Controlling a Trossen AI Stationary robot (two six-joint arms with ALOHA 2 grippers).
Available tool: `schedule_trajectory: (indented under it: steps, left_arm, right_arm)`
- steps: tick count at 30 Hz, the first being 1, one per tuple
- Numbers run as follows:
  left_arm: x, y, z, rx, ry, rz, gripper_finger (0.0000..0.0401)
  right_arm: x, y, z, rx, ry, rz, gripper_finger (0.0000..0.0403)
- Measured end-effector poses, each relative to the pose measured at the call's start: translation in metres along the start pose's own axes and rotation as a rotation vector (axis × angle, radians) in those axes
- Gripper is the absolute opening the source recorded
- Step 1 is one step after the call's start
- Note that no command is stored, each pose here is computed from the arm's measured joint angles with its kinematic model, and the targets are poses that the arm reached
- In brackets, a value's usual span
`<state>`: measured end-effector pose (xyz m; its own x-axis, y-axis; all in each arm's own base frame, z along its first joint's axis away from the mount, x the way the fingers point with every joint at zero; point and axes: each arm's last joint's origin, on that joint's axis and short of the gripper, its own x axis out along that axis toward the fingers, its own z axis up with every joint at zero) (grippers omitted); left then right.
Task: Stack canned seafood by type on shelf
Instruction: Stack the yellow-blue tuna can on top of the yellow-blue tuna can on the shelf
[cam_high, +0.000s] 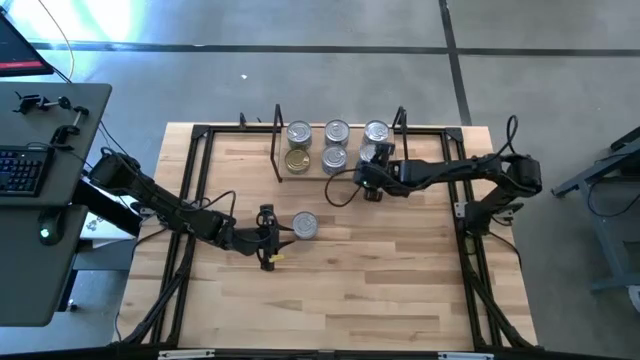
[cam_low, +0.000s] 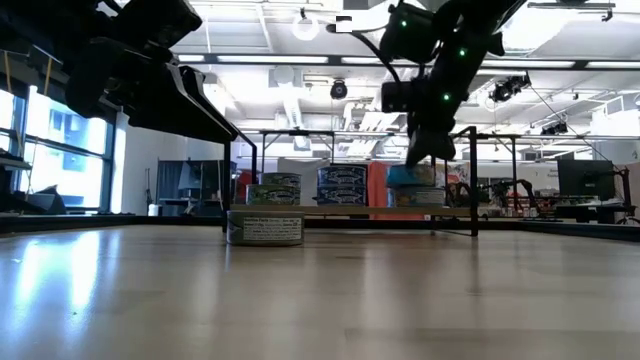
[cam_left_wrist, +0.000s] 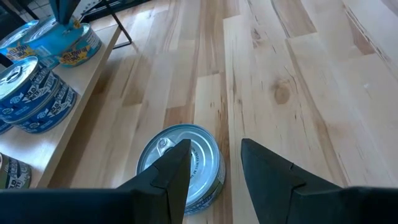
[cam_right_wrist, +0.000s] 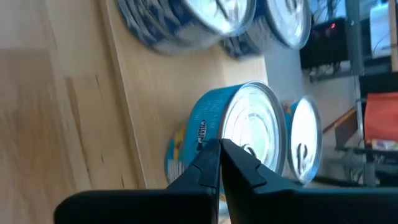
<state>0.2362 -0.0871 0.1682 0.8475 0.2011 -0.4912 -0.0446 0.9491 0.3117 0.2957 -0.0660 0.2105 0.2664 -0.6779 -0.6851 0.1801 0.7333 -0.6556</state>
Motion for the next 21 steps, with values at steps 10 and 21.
schedule_trajectory:
  steps: [10, 21]
  left_arm:
    - [0.0, 0.0, 0.0, 0.0, 0.0, 0.0, 0.0133]
    - [-0.0001, 0.0001, 0.0018, -0.009, -0.016, 0.0, 0.0133]
  right_arm:
    - [0.0005, 0.0009, -0.0082, 0.053, 0.071, 0.013, 0.0001]
    - [0.0069, -0.0074, -0.0101, 0.131, 0.085, -0.004, 0.0001]
